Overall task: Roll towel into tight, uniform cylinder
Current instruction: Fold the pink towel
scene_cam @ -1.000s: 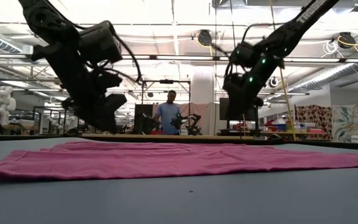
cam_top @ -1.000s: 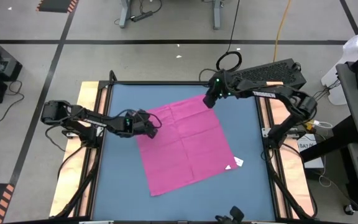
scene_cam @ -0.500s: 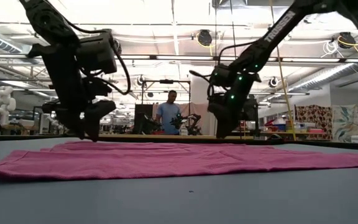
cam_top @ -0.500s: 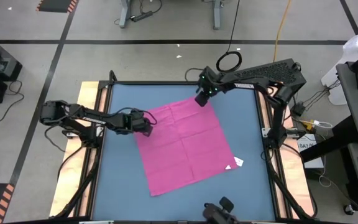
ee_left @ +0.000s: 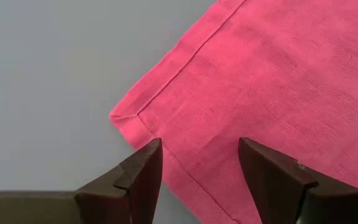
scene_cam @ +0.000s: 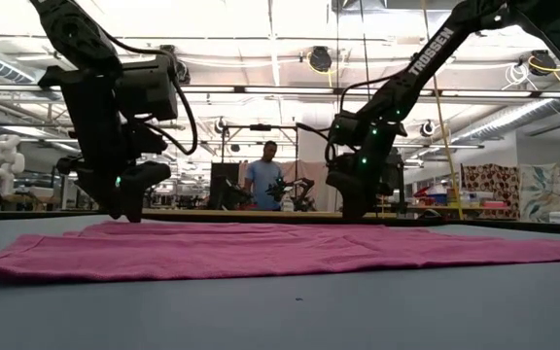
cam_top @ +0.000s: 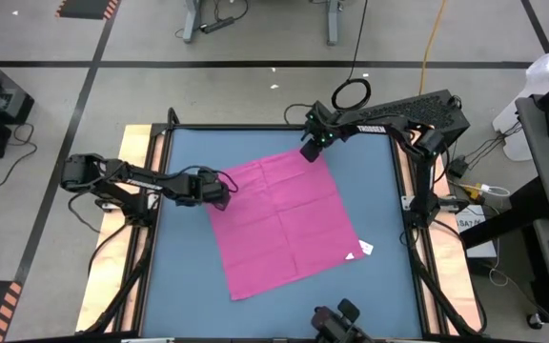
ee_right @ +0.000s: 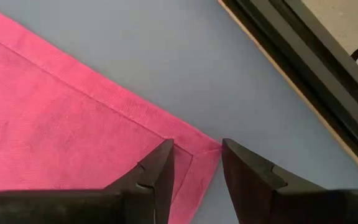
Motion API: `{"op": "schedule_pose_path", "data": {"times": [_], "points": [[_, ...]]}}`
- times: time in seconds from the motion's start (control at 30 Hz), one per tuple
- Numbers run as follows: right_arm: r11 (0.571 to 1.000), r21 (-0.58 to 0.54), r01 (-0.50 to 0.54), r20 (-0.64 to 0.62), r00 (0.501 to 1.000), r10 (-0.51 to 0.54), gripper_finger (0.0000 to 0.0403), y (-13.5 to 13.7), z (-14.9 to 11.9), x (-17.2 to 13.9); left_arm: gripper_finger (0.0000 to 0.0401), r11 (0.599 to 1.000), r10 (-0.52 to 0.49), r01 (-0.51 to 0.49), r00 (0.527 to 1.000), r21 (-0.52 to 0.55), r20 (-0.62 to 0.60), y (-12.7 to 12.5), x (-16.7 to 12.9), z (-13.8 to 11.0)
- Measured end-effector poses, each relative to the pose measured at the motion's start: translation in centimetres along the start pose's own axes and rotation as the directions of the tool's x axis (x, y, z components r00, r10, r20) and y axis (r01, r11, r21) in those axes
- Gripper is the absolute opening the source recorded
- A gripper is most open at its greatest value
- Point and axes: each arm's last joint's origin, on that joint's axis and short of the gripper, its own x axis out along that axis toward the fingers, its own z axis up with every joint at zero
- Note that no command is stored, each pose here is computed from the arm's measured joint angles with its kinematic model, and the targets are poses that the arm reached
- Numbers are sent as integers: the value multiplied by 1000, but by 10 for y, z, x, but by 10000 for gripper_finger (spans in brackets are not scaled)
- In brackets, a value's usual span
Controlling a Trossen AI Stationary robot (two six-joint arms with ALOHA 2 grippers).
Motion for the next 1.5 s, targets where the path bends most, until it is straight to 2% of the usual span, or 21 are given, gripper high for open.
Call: {"op": "schedule_pose_path", "data": {"times": [0.3, 0.5, 0.6, 1.17, 1.37, 1.5], "points": [[997, 19, 74, 10, 997, -74, 126, -3, 1, 0, 216, 1000, 0, 0, 1000, 23, 0, 0, 0, 0], [998, 13, 63, 9, 998, -63, 126, -4, 1, 0, 216, 1000, 0, 0, 1000, 26, 1, 0, 0, 0], [1000, 9, 10, 8, 1000, -10, 126, 0, 1, 0, 216, 1000, 0, 0, 1000, 26, 1, 0, 0, 0], [1000, -4, 18, -17, 1000, -18, 125, 5, -2, 0, 216, 999, 2, -2, 1000, 42, 4, 0, 0, 0], [999, 8, -36, -55, 998, 36, 125, 7, -5, -2, 216, 998, 12, -14, 1000, 68, 17, 0, 0, 1], [999, 34, -6, -58, 998, 7, 129, 7, -5, -5, 216, 997, 19, -21, 999, 72, 26, 1, 0, 1]]}}
